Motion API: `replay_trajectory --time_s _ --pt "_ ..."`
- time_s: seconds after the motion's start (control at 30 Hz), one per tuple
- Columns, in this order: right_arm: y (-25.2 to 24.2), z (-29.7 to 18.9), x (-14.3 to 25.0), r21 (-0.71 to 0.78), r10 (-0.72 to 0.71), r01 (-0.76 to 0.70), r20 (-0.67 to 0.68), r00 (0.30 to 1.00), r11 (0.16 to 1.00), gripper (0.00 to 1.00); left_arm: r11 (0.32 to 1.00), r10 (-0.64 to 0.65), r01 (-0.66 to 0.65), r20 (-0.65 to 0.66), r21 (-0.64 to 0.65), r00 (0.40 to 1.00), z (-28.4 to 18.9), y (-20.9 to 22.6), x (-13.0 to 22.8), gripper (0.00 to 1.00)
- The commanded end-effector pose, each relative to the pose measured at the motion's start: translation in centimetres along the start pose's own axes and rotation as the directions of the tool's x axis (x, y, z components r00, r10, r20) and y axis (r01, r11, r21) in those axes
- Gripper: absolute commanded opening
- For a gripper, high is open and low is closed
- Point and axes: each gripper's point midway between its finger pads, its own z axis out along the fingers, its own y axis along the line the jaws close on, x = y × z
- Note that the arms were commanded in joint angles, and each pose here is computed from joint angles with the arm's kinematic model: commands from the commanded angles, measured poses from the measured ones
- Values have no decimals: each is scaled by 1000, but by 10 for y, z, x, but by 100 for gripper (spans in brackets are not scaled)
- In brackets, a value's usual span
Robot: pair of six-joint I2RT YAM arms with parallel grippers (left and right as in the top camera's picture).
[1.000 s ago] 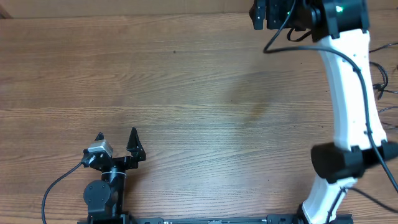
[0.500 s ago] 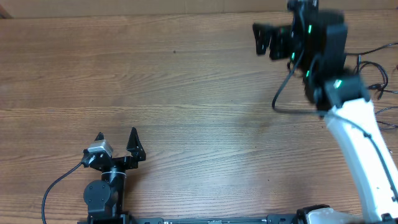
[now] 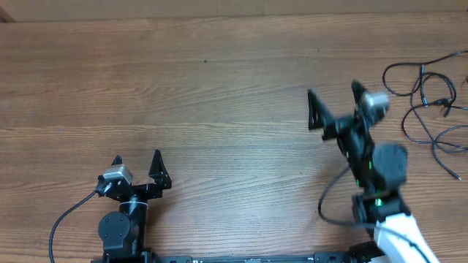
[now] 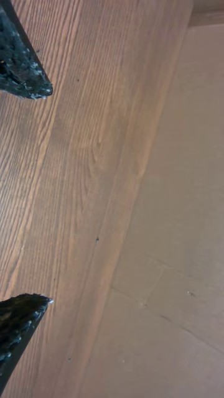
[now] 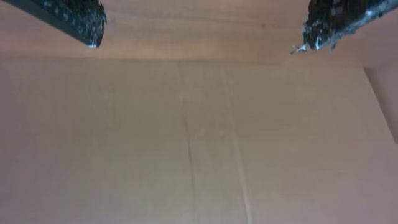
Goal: Untangle cables
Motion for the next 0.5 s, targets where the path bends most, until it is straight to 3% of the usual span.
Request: replay_trajectory --time_s 0.0,0.13,0.47 --pt "-4 -27 25 9 5 -5 8 1000 1000 100 1000 -14 14 10 -12 1000 0 3 -1 100" --pt "-7 -55 48 10 4 -4 20 1000 1000 100 1000 -14 14 10 -12 1000 0 3 -1 100" --pt "-16 -67 82 54 16 -9 -119 993 998 100 1000 -14 14 10 -12 1000 0 3 -1 100"
